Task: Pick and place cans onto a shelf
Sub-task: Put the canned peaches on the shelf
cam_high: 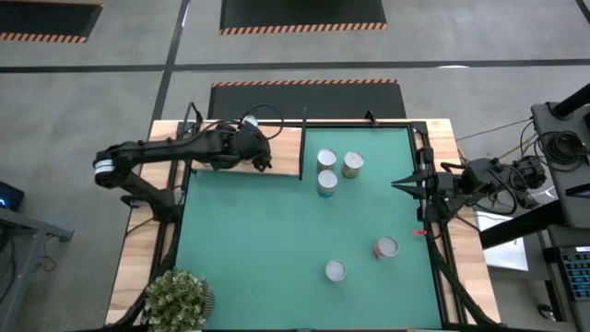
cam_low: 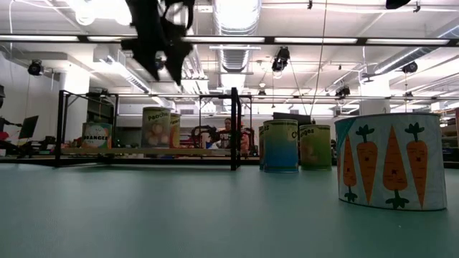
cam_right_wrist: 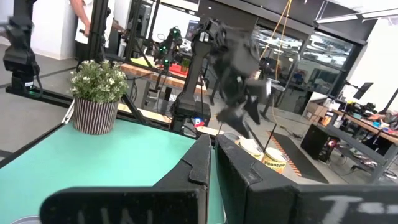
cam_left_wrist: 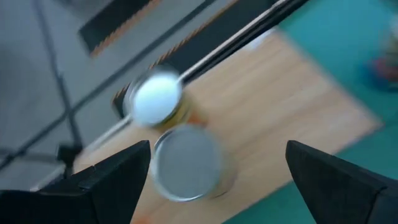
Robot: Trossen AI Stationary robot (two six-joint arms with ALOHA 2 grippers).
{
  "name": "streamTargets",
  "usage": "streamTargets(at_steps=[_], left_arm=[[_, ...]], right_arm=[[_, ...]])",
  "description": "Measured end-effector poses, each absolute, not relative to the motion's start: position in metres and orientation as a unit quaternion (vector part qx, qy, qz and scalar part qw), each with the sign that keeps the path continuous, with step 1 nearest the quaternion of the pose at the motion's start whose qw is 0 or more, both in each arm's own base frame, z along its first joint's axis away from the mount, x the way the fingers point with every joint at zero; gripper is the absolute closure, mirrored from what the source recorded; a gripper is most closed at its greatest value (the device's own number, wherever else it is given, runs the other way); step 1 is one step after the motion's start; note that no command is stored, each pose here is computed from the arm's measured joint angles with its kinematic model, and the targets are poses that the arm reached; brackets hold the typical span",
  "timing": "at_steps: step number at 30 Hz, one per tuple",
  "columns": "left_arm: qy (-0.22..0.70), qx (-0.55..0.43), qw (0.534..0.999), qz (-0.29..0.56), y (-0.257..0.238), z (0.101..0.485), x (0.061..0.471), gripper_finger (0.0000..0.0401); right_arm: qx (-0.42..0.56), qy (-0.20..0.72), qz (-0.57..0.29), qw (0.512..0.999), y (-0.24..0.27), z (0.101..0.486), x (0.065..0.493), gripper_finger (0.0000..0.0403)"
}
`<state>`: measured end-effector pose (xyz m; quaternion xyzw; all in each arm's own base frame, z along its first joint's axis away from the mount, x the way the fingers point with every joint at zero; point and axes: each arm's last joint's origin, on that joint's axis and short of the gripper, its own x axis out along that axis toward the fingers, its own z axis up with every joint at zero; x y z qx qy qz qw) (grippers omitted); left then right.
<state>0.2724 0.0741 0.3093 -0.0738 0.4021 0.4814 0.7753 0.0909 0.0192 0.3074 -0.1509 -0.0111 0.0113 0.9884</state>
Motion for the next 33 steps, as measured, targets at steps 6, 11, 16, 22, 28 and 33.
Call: streamTargets(at_steps=[6, 11, 16, 22, 28, 33], left_arm=[[0.395, -0.049, 0.794, 0.459, 0.060, 0.316, 0.277, 0.0060], [0.429, -0.056, 0.770, 0.468, 0.060, 0.289, 0.263, 0.0124], [0.419, -0.076, 0.763, 0.486, 0.064, 0.278, 0.248, 0.0236], [0.386, -0.077, 0.791, 0.469, 0.062, 0.297, 0.238, 0.0378], [0.384, -0.084, 0.795, 0.462, 0.072, 0.293, 0.230, 0.0389], [0.396, -0.096, 0.791, 0.456, 0.081, 0.276, 0.231, 0.0399]], right_arm=[[-0.150, -0.011, 0.011, 0.989, 0.019, 0.307, 0.091, 0.0390], [-0.150, -0.011, 0.011, 0.988, 0.019, 0.307, 0.091, 0.0390], [-0.154, -0.009, 0.012, 0.988, 0.019, 0.307, 0.092, 0.0390], [-0.156, -0.010, 0.011, 0.988, 0.019, 0.307, 0.092, 0.0390], [-0.156, -0.010, 0.012, 0.988, 0.019, 0.307, 0.092, 0.0390], [-0.156, -0.009, 0.012, 0.988, 0.019, 0.307, 0.092, 0.0390]])
